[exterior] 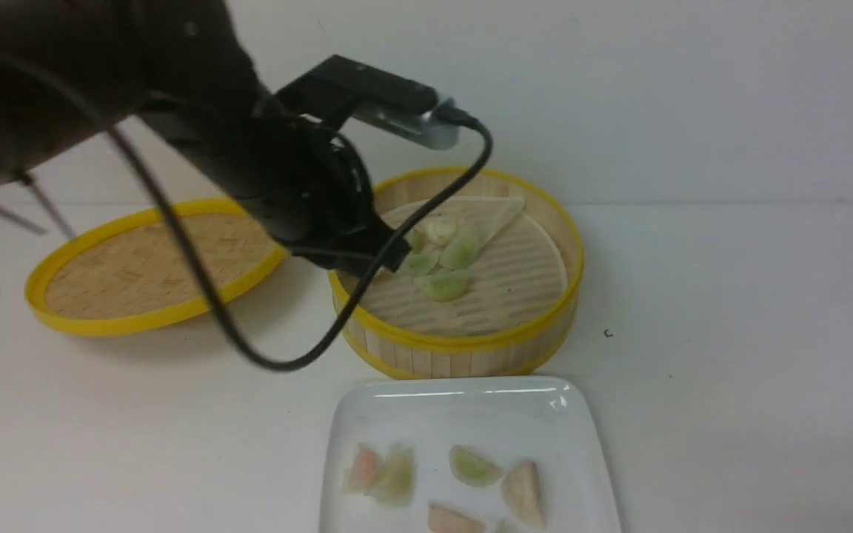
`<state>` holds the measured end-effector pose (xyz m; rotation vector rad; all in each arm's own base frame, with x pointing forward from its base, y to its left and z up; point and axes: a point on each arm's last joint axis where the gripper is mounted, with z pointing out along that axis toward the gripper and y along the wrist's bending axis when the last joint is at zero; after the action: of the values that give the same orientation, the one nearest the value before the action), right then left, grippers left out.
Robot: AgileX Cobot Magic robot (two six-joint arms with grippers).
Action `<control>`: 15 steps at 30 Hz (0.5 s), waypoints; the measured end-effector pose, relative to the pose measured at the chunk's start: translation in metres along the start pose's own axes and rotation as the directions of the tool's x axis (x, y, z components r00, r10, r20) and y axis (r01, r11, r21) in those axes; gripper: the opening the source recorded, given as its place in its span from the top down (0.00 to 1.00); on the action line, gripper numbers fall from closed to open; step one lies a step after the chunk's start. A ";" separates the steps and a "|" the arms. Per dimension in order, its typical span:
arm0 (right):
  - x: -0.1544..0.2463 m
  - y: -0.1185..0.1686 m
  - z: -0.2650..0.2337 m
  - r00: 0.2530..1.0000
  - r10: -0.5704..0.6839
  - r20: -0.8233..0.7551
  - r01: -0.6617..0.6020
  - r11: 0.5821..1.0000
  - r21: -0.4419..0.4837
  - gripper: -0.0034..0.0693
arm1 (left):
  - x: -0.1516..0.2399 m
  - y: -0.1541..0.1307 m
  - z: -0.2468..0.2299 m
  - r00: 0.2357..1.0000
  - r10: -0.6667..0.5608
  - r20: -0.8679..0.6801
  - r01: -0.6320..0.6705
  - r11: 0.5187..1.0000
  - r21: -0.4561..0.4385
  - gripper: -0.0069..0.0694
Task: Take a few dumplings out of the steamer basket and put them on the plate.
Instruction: Use the left arm to grab a dumpling from the steamer
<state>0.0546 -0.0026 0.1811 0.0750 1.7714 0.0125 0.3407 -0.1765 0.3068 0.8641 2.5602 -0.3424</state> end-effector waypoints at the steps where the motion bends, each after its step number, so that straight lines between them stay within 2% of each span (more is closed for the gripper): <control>1: 0.000 0.000 0.000 1.000 0.000 0.000 0.000 1.000 0.000 0.97 | -0.008 0.002 0.009 1.000 0.003 -0.010 -0.003 1.000 0.004 0.92; 8: 0.000 0.000 0.000 1.000 0.000 0.000 0.000 1.000 0.000 0.97 | -0.039 0.018 0.062 0.990 0.120 -0.071 -0.118 0.993 0.026 0.92; 10: 0.000 0.000 0.000 1.000 0.000 0.000 0.000 1.000 0.000 0.97 | -0.048 0.023 0.083 0.975 0.205 -0.080 -0.202 0.978 0.045 0.92; 15: 0.000 0.000 0.000 1.000 0.000 0.000 0.000 1.000 0.000 0.97 | -0.059 0.027 0.112 0.959 0.276 -0.064 -0.270 0.959 0.088 0.86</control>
<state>0.0546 -0.0026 0.1811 0.0750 1.7714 0.0125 0.4340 -0.2260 0.2316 1.2654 2.4635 -0.3328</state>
